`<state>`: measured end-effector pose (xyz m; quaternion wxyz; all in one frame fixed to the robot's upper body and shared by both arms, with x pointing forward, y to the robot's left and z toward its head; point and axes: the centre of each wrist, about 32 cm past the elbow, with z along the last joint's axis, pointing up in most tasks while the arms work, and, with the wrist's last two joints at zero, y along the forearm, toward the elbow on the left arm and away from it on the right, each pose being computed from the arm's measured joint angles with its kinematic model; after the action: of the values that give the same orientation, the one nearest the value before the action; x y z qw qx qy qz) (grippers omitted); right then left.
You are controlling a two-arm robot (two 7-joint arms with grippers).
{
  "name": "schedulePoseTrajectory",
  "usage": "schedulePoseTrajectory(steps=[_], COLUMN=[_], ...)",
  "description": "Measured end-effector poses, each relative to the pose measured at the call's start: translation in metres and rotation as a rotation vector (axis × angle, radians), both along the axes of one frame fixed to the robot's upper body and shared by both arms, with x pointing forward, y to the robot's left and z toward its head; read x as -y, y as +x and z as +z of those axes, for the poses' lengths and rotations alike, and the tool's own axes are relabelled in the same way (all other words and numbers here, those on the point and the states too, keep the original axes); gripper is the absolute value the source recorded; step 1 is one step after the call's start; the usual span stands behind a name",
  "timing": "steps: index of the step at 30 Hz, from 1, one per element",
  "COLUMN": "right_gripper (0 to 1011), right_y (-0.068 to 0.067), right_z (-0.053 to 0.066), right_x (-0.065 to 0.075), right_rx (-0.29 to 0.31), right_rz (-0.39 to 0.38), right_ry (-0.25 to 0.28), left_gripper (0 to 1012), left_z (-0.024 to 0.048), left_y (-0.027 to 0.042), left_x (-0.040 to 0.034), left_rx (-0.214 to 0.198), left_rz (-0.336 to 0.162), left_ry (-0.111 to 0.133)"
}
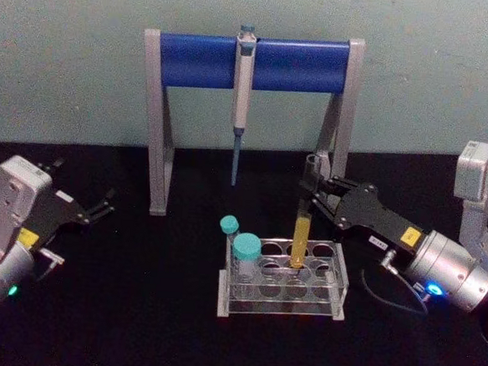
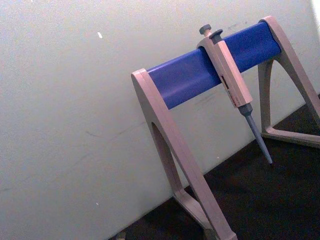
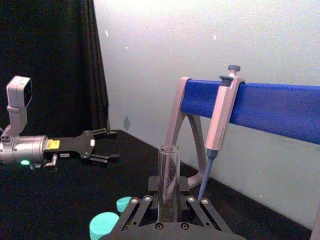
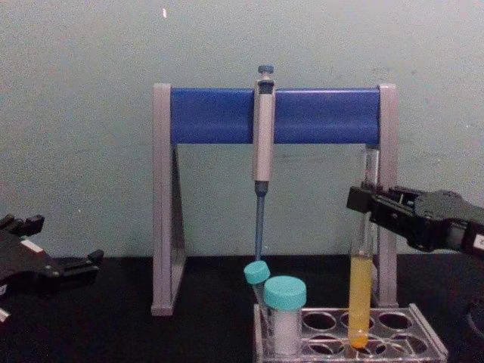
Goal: Pick up the test tube from the test tube rack, shake it, then place it back into the test tube rack.
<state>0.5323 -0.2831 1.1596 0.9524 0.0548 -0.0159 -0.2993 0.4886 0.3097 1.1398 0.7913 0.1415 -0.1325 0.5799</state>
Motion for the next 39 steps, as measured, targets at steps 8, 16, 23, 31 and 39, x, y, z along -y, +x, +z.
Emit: schedulePoseTrajectory(steps=[8, 16, 23, 31, 39], right_gripper=[232, 232, 232, 232, 232], right_y=[0.003, 0.005, 0.006, 0.008, 0.009], right_z=[-0.004, -0.007, -0.009, -0.013, -0.014], right_x=[-0.002, -0.003, -0.003, -0.004, -0.005], right_rx=[-0.017, -0.033, -0.043, -0.061, -0.074], right_rz=[0.002, 0.006, 0.006, 0.002, 0.004], right_ry=[-0.013, -0.030, -0.044, -0.057, -0.065], left_gripper=[1001, 1001, 1001, 1001, 1001], left_z=[0.0000, 0.0000, 0.0000, 0.0000, 0.0000], left_y=[0.0000, 0.0000, 0.0000, 0.0000, 0.0000], left_x=[0.0000, 0.0000, 0.0000, 0.0000, 0.0000], left_rx=[0.000, 0.000, 0.000, 0.000, 0.000], left_rz=[0.000, 0.000, 0.000, 0.000, 0.000], left_ry=[0.000, 0.000, 0.000, 0.000, 0.000])
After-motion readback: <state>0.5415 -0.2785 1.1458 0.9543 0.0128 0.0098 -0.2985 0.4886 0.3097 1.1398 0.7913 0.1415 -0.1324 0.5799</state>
